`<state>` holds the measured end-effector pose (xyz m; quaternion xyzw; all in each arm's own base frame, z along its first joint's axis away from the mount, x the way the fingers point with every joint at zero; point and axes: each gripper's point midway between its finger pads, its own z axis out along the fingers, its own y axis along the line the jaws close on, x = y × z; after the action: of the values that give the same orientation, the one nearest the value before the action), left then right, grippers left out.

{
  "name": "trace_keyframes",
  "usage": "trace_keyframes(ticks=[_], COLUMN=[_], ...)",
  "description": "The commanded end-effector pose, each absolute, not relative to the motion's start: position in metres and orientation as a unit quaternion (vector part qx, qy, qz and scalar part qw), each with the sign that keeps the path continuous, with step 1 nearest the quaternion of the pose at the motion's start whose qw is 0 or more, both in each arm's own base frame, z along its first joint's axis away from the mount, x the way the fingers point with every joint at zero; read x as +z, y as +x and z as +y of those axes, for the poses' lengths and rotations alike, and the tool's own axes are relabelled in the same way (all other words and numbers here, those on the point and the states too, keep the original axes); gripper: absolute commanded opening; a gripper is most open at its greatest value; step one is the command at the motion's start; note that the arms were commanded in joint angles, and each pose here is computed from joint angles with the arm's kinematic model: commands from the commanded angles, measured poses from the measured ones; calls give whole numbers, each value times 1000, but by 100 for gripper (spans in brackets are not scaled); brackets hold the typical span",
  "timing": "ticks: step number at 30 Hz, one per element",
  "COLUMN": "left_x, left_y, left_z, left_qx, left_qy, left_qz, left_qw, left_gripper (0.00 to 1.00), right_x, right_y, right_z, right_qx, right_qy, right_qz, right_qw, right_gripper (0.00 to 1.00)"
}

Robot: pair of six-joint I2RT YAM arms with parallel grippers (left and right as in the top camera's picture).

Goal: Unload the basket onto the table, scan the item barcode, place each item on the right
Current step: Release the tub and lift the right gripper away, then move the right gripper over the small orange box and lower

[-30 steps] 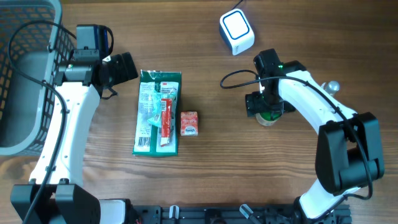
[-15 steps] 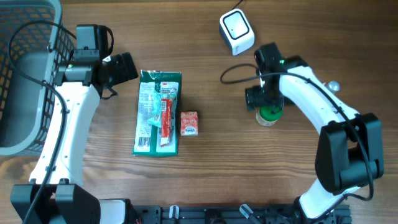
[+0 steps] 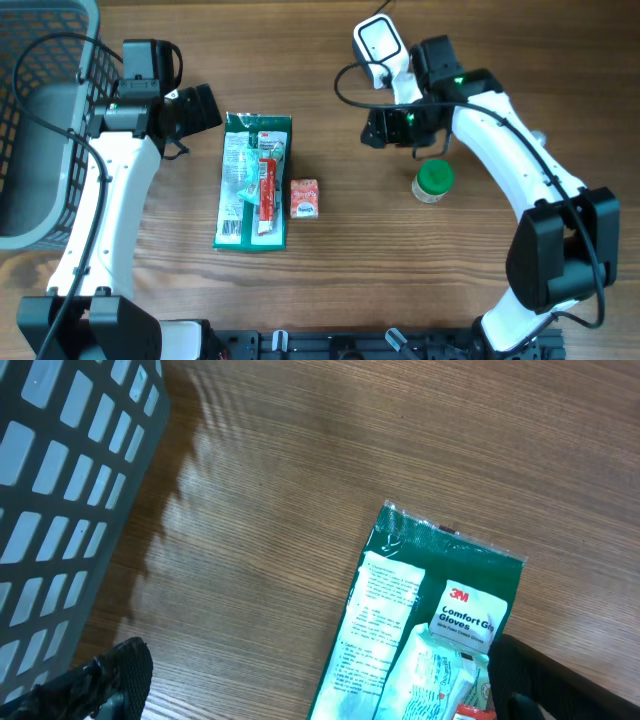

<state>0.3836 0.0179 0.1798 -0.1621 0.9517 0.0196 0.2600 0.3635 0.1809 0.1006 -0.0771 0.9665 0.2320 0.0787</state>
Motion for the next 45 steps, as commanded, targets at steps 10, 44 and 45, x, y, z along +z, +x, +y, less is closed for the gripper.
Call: trace_keyframes(ticks=[10,44,45], left_x=[181,181,181], left_y=[385,385,385], left_z=[21,21,21], left_qx=[21,21,21], left_qy=[-170,-170,-170], left_qz=[950,950,950], left_qw=[263,263,263], left_gripper=[100,100,100], right_x=[33,35,33], right_y=[317,291,293], right_z=[133,78,90], right_qx=[34,-78,-45], right_qy=[53,91,93], right_qz=[998,992,994], right_qw=[17,-28,-30], right_gripper=[26,47,47])
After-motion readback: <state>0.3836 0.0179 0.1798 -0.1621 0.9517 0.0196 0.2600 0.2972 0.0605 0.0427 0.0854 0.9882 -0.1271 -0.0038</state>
